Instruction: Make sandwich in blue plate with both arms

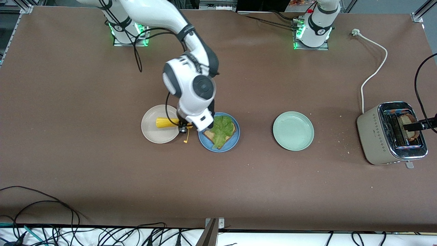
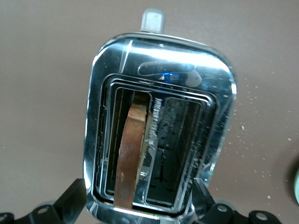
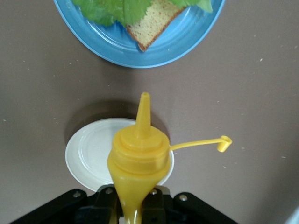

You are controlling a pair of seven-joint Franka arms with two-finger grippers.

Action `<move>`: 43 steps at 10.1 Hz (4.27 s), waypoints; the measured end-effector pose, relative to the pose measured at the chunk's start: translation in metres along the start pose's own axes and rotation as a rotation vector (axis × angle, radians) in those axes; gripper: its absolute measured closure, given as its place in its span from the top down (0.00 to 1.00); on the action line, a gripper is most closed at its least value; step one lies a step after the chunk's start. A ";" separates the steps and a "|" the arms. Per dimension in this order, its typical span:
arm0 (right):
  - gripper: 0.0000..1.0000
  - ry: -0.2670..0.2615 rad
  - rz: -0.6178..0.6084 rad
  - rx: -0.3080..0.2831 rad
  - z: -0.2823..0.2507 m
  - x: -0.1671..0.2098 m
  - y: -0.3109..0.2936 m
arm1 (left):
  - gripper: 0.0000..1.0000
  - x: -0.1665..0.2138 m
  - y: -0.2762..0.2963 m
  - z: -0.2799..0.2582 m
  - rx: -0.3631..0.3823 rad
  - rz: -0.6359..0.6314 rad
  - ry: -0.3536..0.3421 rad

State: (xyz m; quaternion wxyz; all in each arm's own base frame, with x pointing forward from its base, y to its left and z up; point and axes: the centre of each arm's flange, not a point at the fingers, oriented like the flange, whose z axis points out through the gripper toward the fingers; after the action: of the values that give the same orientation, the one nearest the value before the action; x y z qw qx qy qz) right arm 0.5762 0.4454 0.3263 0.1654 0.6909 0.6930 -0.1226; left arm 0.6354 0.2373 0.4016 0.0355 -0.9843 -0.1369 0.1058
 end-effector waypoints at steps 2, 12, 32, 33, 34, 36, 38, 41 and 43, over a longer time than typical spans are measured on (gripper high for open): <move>0.14 -0.109 -0.063 -0.102 -0.005 0.030 -0.023 | 0.96 0.007 -0.009 0.023 -0.012 -0.004 -0.026; 0.13 -0.187 -0.102 -0.118 0.002 0.030 -0.024 | 0.13 0.011 -0.014 0.034 -0.016 0.034 -0.040; 0.13 1.475 -0.352 0.497 0.295 -0.372 0.068 | 0.09 -0.099 0.330 -0.106 -0.477 -0.345 -0.175; 0.13 1.517 -0.343 0.485 0.314 -0.379 0.064 | 0.09 -0.101 0.364 -0.094 -0.509 -0.377 -0.170; 0.13 1.541 -0.342 0.468 0.330 -0.387 0.059 | 0.09 -0.105 0.396 -0.081 -0.547 -0.406 -0.168; 0.13 1.570 -0.349 0.449 0.355 -0.393 0.051 | 0.09 -0.115 0.452 -0.059 -0.613 -0.453 -0.142; 0.15 1.584 -0.357 0.454 0.368 -0.388 0.046 | 0.09 -0.130 0.507 -0.037 -0.678 -0.492 -0.119; 0.41 1.595 -0.356 0.462 0.372 -0.384 0.044 | 0.09 -0.156 0.576 0.005 -0.740 -0.498 -0.116; 0.70 1.592 -0.338 0.497 0.370 -0.389 0.042 | 0.09 -0.167 0.599 0.033 -0.729 -0.485 -0.140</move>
State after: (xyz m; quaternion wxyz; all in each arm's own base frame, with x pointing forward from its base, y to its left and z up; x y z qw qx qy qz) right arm 0.6372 -0.0583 0.1449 -0.5485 0.4747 0.6495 0.2281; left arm 0.6280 -0.3825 0.3431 -0.2994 -0.8624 -0.3943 0.1057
